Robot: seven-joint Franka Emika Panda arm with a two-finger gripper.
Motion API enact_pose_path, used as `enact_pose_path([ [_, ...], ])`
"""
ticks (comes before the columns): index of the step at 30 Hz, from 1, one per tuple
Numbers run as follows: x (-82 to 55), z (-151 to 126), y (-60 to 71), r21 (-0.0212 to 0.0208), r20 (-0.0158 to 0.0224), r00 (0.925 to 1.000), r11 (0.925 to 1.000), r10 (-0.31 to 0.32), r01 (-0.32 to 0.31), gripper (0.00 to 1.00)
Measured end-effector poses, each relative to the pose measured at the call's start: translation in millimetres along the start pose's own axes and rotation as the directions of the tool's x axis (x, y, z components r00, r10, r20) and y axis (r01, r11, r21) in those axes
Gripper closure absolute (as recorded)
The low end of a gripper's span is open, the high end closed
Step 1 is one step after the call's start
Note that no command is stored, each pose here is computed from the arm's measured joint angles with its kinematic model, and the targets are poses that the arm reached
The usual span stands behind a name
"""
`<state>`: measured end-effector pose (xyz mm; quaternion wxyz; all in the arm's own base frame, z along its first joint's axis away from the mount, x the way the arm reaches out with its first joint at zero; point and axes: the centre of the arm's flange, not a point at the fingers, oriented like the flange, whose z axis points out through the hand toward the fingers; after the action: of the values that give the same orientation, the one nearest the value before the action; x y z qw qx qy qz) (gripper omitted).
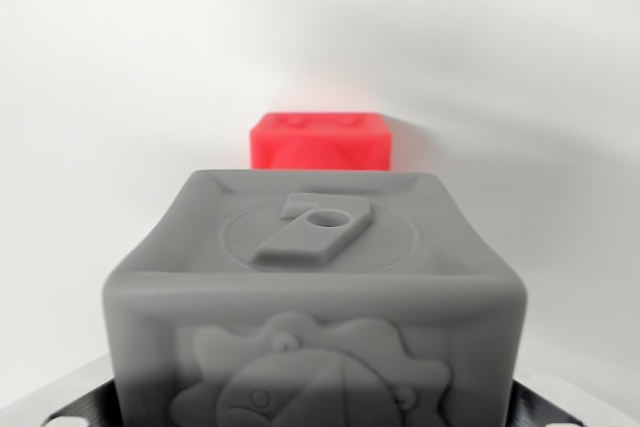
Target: Destack cube
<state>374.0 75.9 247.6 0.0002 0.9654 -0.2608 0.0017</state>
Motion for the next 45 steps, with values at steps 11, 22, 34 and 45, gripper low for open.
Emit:
enact_pose_path([
  [11,-0.4,-28,0.3,-0.0004,-0.0018,1.0000,1.0000,-0.001,0.001,1.00],
  [22,7.0,-33,-7.8,-0.0054,0.0061,0.9992,0.9992,0.039,-0.039,1.00],
  [34,19.0,-30,-22.0,-0.0040,0.0072,0.9934,0.9934,0.115,-0.115,1.00],
  [45,30.7,-27,-35.1,-0.0032,0.0078,0.9825,0.9826,0.186,-0.186,1.00],
])
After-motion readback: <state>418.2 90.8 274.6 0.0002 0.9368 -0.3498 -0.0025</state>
